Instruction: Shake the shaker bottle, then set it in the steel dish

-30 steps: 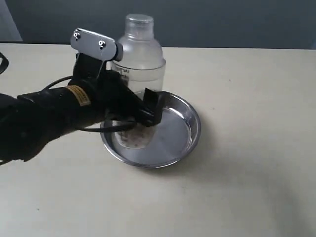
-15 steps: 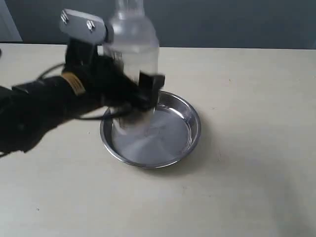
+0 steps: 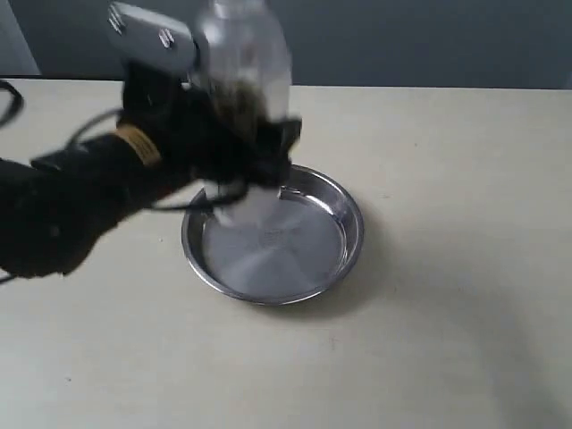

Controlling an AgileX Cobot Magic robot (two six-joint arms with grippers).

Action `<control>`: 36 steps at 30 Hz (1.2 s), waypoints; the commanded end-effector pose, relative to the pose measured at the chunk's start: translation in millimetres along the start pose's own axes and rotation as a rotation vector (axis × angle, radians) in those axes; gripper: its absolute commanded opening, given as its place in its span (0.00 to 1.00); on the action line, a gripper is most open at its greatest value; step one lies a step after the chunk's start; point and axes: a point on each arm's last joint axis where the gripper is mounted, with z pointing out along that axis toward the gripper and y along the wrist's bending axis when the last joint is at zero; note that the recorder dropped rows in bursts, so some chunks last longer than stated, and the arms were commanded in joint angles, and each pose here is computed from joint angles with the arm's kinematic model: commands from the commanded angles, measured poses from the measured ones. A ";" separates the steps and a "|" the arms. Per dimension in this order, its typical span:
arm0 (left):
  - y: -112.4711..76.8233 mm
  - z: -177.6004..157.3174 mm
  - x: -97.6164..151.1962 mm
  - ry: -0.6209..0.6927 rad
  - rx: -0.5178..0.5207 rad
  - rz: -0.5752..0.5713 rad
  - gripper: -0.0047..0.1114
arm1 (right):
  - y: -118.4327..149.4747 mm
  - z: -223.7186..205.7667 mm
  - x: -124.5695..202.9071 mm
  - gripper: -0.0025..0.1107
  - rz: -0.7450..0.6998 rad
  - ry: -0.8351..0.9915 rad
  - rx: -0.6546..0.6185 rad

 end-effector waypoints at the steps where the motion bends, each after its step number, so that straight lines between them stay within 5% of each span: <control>1: -29.3 -30.6 -65.2 -0.402 0.133 0.109 0.04 | -0.3 -0.2 -0.8 0.02 -0.001 -0.014 0.004; 4: -39.2 -69.6 -122.4 -0.656 0.188 0.147 0.04 | -0.3 -0.2 -0.8 0.02 -0.001 -0.014 0.004; 6: -31.7 -70.8 -125.9 -0.586 0.149 0.146 0.04 | -0.3 -0.2 -0.8 0.02 -0.001 -0.014 0.004; 8: -13.3 -48.4 -94.0 -0.368 0.073 0.059 0.04 | -0.3 -0.2 -0.8 0.02 -0.001 -0.014 0.004; 10: 2.8 -22.3 -37.0 -0.125 0.005 -0.003 0.04 | -0.3 -0.2 -0.8 0.02 -0.001 -0.014 0.004; 12: 7.7 -11.4 3.1 -0.024 -0.028 -0.105 0.04 | -0.3 -0.2 -0.8 0.02 -0.001 -0.014 0.004; 14: 1.6 -11.7 13.1 -0.057 0.020 -0.105 0.04 | -0.3 -0.2 -0.8 0.02 -0.001 -0.014 0.004; 19: -21.1 -43.5 -62.8 -0.526 0.208 -0.001 0.04 | -0.3 -0.2 -0.8 0.02 -0.001 -0.014 0.004; 22: -24.8 -65.7 -101.1 -0.627 0.231 0.021 0.04 | -0.3 -0.2 -0.8 0.02 -0.001 -0.014 0.004; 25: -17.6 -55.3 -85.0 -0.417 0.158 0.039 0.04 | -0.3 -0.2 -0.8 0.02 -0.001 -0.014 0.004; 28: -9.3 -28.1 -18.9 -0.068 0.100 0.014 0.04 | -0.3 -0.2 -0.8 0.02 -0.001 -0.014 0.004; 30: -10.2 -23.6 2.6 -0.022 0.101 -0.022 0.04 | -0.3 -0.2 -0.8 0.02 -0.001 -0.014 0.004; 32: -18.5 -28.7 -8.5 -0.128 0.147 -0.035 0.04 | -0.3 -0.2 -0.8 0.02 -0.001 -0.014 0.004; 36: -39.9 -65.2 -84.8 -0.567 0.287 0.013 0.04 | -0.3 -0.2 -0.8 0.02 -0.001 -0.014 0.004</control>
